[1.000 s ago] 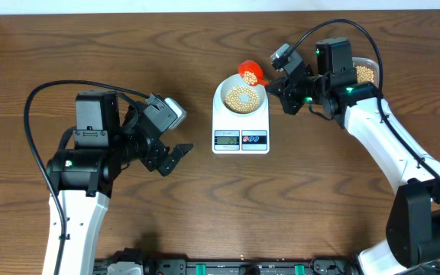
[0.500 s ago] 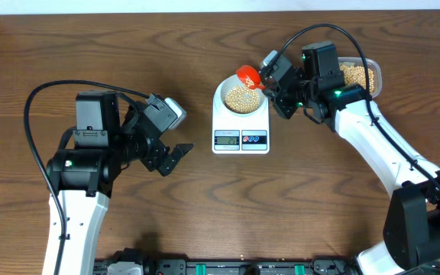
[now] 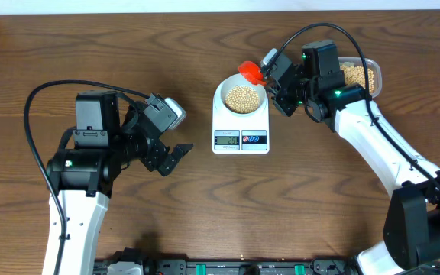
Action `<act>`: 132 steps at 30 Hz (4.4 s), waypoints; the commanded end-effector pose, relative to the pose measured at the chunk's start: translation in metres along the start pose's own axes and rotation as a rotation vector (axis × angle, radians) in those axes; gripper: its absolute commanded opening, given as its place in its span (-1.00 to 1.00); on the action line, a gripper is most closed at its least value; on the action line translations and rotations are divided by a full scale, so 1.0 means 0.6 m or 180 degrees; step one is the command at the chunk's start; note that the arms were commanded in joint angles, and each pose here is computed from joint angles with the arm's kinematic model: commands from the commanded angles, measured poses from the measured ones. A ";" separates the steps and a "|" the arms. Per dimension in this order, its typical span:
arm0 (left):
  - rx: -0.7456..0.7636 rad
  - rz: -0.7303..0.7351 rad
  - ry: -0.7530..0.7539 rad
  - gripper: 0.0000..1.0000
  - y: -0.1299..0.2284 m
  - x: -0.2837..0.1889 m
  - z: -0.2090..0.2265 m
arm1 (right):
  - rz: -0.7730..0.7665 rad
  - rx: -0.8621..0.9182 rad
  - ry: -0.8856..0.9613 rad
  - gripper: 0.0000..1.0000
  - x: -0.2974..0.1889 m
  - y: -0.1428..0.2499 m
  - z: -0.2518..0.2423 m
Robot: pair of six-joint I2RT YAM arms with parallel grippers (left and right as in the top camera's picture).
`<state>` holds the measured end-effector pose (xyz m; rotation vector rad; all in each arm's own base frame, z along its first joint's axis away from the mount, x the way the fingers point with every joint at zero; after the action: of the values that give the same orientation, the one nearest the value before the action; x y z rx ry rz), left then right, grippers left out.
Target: Scoop item into bowl and weigh 50g on scale
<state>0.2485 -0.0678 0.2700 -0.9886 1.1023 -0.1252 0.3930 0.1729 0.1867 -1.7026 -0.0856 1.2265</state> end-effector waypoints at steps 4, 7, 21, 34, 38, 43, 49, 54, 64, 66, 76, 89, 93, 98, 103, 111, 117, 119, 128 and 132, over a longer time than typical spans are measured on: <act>0.0055 -0.0032 -0.0035 0.96 -0.007 -0.006 0.005 | -0.0085 -0.0109 -0.0005 -0.98 -0.011 -0.015 0.010; 0.0055 -0.0032 -0.0035 0.96 -0.007 -0.006 0.005 | -0.0087 -0.0107 -0.0003 -0.98 -0.011 -0.015 0.009; 0.0055 -0.0032 -0.0035 0.96 -0.007 -0.006 0.005 | -0.0603 0.0112 0.0114 -0.98 -0.074 -0.044 -0.051; 0.0055 -0.0032 -0.0035 0.96 -0.007 -0.006 0.005 | 0.0434 0.0643 0.2136 -0.98 -0.197 0.065 -0.194; 0.0056 -0.0032 -0.0035 0.96 -0.007 -0.006 0.005 | 0.0608 0.0693 0.2218 -0.98 -0.198 0.082 -0.197; 0.0055 -0.0032 -0.0035 0.96 -0.007 -0.006 0.005 | 0.0890 0.0760 0.2079 -0.98 -0.160 0.117 -0.202; 0.0055 -0.0032 -0.0035 0.96 -0.007 -0.006 0.005 | 0.1070 0.0810 0.1988 -0.98 -0.135 0.141 -0.204; 0.0055 -0.0032 -0.0035 0.96 -0.007 -0.006 0.005 | 0.1072 0.0828 0.1866 -0.98 -0.131 0.143 -0.197; 0.0055 -0.0032 -0.0035 0.95 -0.007 -0.006 0.005 | 0.1144 0.0846 0.1832 -0.98 -0.127 0.155 -0.193; 0.0055 -0.0032 -0.0035 0.96 -0.007 -0.006 0.005 | 0.1147 0.0857 0.1841 -0.98 -0.128 0.157 -0.195; 0.0055 -0.0032 -0.0035 0.95 -0.007 -0.006 0.005 | 0.1168 0.0967 0.1583 -0.98 -0.106 0.178 -0.196; 0.0055 -0.0032 -0.0035 0.96 -0.007 -0.006 0.005 | 0.1047 0.1287 0.1211 -0.98 -0.095 0.177 -0.172; 0.0055 -0.0032 -0.0035 0.96 -0.007 -0.006 0.005 | 0.0866 0.1668 0.1040 -0.98 -0.095 0.174 -0.170; 0.0056 -0.0032 -0.0035 0.96 -0.007 -0.006 0.005 | 0.0693 0.2192 0.1009 -0.98 -0.113 0.187 -0.190; 0.0055 -0.0032 -0.0035 0.96 -0.007 -0.006 0.005 | 0.0503 0.2486 0.0807 -0.98 -0.126 0.192 -0.200; 0.0055 -0.0032 -0.0035 0.96 -0.007 -0.006 0.005 | 0.0229 0.2816 0.0587 -0.98 -0.157 0.207 -0.224; 0.0055 -0.0032 -0.0035 0.95 -0.007 -0.006 0.005 | -0.0026 0.3070 0.0406 -0.98 -0.184 0.217 -0.241; 0.0056 -0.0032 -0.0035 0.96 -0.007 -0.006 0.005 | -0.0097 0.3110 0.0338 -0.98 -0.191 0.218 -0.244; 0.0055 -0.0032 -0.0035 0.96 -0.007 -0.006 0.005 | -0.0349 0.3235 0.0006 -0.98 -0.197 0.201 -0.240; 0.0056 -0.0032 -0.0035 0.96 -0.007 -0.006 0.005 | -0.0434 0.3204 -0.0128 -0.98 -0.198 0.192 -0.237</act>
<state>0.2486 -0.0678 0.2697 -0.9888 1.1034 -0.1247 0.3907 -0.0504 0.1809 -0.8486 0.3897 0.9113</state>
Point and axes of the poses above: each gripper's point midway between its finger pads, its own x axis out along the fingers, its own z axis along the line the jaws close on, y = z × x, the point moved 6 cm from there along -x, back along the fingers, and after that the axes turned 5 degrees about x, right-handed, at the moved point
